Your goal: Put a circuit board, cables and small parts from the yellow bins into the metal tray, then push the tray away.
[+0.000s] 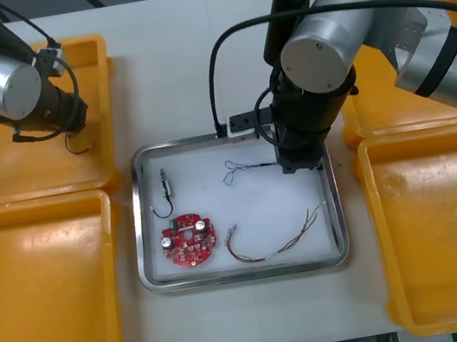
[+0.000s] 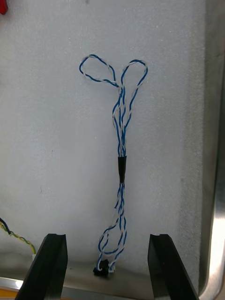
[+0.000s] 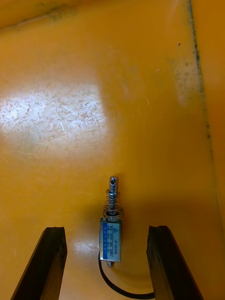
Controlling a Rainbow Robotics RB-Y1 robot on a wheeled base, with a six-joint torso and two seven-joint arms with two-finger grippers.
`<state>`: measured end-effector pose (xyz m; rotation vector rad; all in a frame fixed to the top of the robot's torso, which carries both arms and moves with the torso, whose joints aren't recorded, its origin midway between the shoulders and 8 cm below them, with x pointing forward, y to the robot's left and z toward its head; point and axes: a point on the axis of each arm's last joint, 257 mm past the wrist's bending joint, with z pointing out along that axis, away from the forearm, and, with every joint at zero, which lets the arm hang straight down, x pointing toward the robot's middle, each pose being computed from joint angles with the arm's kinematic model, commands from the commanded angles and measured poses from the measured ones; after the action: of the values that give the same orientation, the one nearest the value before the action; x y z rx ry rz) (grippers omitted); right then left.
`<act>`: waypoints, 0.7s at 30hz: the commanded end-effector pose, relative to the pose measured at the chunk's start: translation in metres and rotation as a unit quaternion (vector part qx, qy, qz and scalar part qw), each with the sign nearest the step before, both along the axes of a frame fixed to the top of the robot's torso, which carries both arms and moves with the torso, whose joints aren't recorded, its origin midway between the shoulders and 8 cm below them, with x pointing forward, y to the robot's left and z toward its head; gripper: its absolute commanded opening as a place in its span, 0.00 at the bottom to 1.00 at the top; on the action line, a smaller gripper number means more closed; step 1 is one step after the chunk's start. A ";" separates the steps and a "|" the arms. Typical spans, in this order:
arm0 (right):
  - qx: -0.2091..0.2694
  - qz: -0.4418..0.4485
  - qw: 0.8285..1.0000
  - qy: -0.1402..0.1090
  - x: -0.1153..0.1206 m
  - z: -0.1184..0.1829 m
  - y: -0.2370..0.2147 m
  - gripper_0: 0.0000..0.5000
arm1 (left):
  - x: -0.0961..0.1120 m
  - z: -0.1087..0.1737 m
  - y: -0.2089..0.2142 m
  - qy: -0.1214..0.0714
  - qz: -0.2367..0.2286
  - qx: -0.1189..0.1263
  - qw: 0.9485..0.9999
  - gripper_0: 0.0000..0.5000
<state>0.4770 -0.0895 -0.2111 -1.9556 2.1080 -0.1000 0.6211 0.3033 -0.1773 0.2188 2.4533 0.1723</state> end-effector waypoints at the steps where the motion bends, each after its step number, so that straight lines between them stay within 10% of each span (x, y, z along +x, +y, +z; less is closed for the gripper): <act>1: 0.039 -0.036 0.998 -0.032 0.001 0.061 0.015 1.00 | 0.014 0.021 -0.012 -0.021 -0.015 0.008 1.000 1.00; 15: 0.090 -0.223 0.970 -0.047 -0.010 0.116 -0.032 1.00 | 0.013 -0.004 -0.016 -0.006 -0.025 -0.016 1.000 1.00; 17: 0.099 -0.250 0.962 -0.046 -0.011 0.119 -0.040 1.00 | 0.014 -0.004 -0.017 -0.007 -0.027 -0.016 0.999 0.71; 18: 0.105 -0.269 0.956 -0.044 -0.013 0.119 -0.046 1.00 | 0.014 -0.004 -0.016 -0.007 -0.026 -0.015 1.000 0.40; 21: 0.121 -0.315 0.940 -0.047 -0.014 0.124 -0.064 1.00 | 0.015 -0.004 -0.015 -0.008 -0.026 -0.014 1.000 0.16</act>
<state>0.4609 -0.1298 -0.1113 -1.2546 2.4333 -0.0631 0.6245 0.3058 -0.2001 0.1780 2.4727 0.1103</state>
